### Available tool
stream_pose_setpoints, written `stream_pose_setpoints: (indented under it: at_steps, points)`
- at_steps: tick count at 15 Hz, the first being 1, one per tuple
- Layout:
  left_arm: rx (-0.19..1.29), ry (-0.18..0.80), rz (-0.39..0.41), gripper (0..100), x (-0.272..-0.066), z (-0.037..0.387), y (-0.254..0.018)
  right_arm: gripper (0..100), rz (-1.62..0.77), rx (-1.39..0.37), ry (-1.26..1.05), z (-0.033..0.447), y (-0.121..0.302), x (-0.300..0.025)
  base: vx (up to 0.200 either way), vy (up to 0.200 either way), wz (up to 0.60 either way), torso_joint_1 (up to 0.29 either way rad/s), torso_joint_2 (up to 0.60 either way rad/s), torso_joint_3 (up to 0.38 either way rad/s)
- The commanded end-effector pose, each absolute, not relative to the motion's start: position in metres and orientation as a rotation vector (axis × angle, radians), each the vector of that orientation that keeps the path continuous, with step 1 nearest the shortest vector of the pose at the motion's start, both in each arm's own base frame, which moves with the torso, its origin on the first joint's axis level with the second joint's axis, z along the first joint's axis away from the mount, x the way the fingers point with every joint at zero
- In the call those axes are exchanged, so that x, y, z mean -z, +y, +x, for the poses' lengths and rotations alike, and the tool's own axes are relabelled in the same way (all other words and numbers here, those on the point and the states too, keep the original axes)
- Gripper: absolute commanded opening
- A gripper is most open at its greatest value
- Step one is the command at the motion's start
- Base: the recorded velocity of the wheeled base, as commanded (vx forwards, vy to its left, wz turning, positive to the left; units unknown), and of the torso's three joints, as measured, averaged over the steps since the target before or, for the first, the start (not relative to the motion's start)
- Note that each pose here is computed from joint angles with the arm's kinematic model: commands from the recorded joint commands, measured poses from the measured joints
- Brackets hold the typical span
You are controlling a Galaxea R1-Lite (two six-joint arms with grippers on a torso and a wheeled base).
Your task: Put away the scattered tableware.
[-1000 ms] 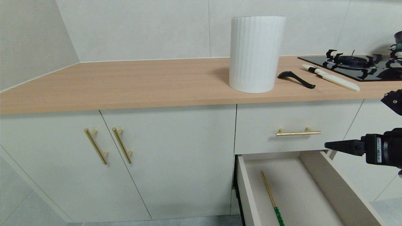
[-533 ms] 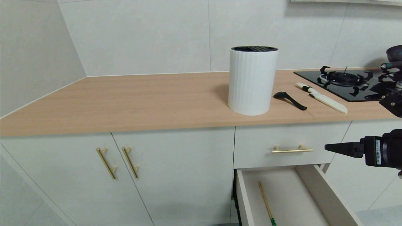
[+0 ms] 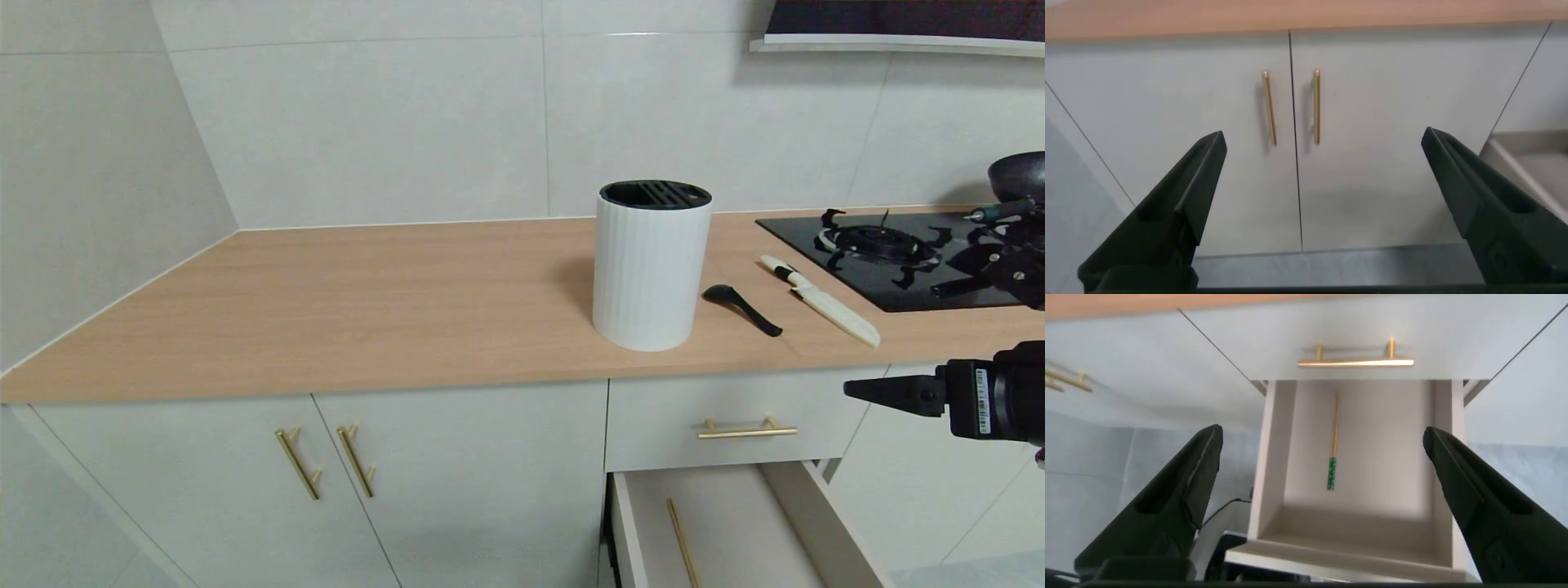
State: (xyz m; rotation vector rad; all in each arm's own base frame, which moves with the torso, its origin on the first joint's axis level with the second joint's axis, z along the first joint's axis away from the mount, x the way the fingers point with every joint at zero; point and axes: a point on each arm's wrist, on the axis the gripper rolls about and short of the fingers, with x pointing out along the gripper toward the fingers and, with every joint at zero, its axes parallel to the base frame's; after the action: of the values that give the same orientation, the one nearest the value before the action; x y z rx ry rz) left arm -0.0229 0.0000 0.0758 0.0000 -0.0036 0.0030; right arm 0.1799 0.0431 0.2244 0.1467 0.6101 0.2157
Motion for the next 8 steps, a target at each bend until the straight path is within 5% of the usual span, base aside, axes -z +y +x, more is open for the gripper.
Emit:
stream_pose_setpoints:
  at_steps: [1,8]
  points:
    - [-0.003,-0.002,0.0,100,-0.076,-0.023,0.0,100,0.131,-0.22,0.619,0.18,0.043,-0.222,0.0,0.0,0.0,0.203,-0.49,-0.276]
    - [-0.003,-0.002,0.0,100,-0.076,-0.023,0.0,100,0.103,-0.168,0.519,0.229,0.036,-0.212,0.0,0.0,0.0,0.039,-0.09,-0.054]
